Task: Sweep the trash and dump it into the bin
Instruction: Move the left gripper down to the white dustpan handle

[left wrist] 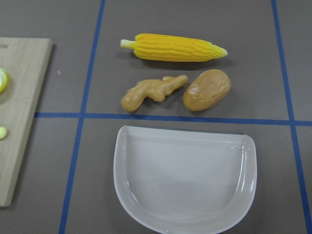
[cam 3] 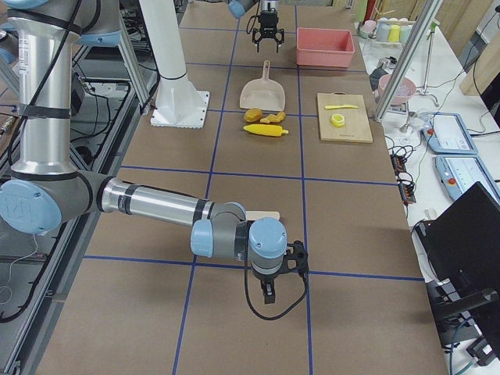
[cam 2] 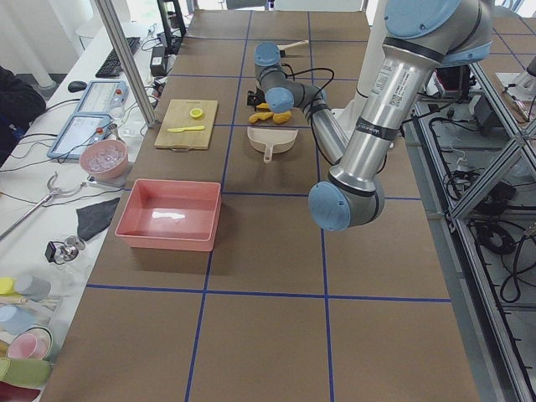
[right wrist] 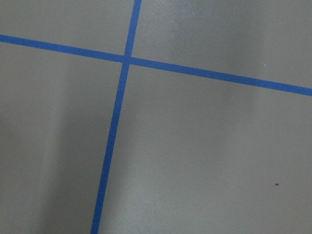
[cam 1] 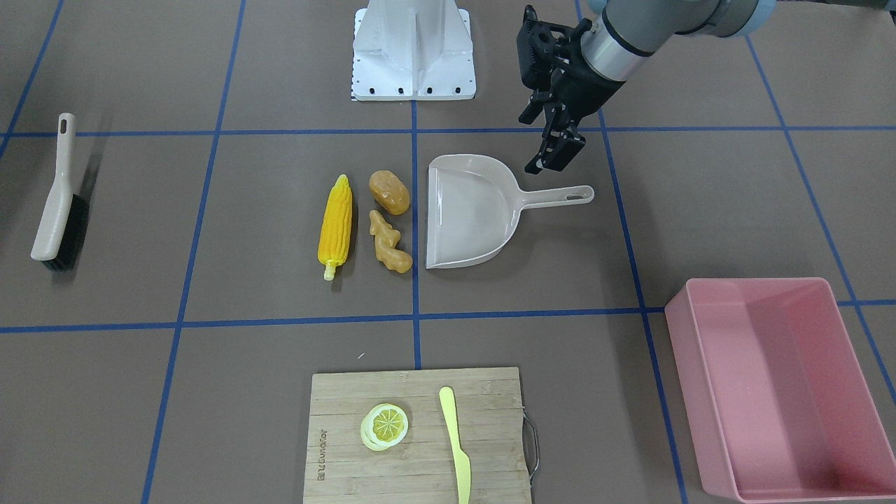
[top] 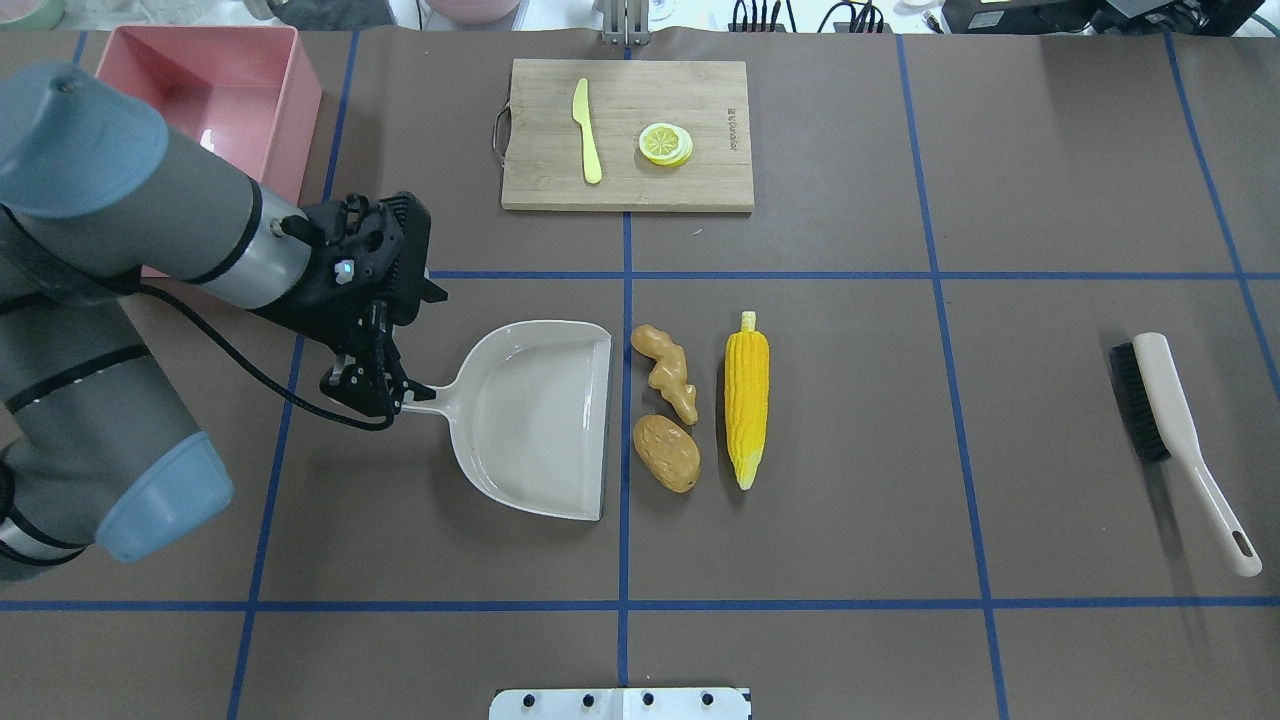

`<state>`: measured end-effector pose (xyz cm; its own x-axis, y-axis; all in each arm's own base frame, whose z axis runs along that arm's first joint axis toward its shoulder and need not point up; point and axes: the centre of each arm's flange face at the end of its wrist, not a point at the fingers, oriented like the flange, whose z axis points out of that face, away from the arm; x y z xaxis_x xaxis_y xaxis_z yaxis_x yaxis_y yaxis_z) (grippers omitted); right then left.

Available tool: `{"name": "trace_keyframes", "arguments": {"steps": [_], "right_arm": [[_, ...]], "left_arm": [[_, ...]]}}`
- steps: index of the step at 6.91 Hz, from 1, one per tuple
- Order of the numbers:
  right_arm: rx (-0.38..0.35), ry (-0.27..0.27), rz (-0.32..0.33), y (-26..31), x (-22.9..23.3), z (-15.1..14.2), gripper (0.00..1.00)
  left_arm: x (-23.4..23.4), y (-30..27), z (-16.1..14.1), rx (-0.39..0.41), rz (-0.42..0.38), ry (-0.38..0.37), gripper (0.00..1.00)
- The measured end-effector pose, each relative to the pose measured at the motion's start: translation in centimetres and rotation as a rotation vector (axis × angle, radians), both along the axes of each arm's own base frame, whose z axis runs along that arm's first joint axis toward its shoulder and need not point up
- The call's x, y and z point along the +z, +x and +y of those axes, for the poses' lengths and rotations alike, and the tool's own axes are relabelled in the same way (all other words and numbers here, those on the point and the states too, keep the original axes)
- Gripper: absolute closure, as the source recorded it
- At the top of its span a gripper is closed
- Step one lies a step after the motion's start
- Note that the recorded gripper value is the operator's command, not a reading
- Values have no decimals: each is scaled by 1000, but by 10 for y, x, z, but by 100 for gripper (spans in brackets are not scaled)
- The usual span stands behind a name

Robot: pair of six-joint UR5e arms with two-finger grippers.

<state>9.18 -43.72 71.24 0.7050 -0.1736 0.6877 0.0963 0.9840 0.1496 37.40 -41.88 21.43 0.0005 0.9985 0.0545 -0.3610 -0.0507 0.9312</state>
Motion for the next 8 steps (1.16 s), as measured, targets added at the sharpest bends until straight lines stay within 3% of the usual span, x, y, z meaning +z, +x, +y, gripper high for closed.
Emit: {"name": "trace_keyframes", "arguments": {"steps": [3,6,8], "right_arm": [[5,-12,20,-8,-5,-3,0],[151,-130,-30,-61,-31,-8,1],[166,-164,-30,-114,-61,3,1]], "left_arm": [[75,19,10,-14,74,12,3],[124,-13,-6,-32,121,-22,10],[150,-7,-17,-45,156,-59,6]]}}
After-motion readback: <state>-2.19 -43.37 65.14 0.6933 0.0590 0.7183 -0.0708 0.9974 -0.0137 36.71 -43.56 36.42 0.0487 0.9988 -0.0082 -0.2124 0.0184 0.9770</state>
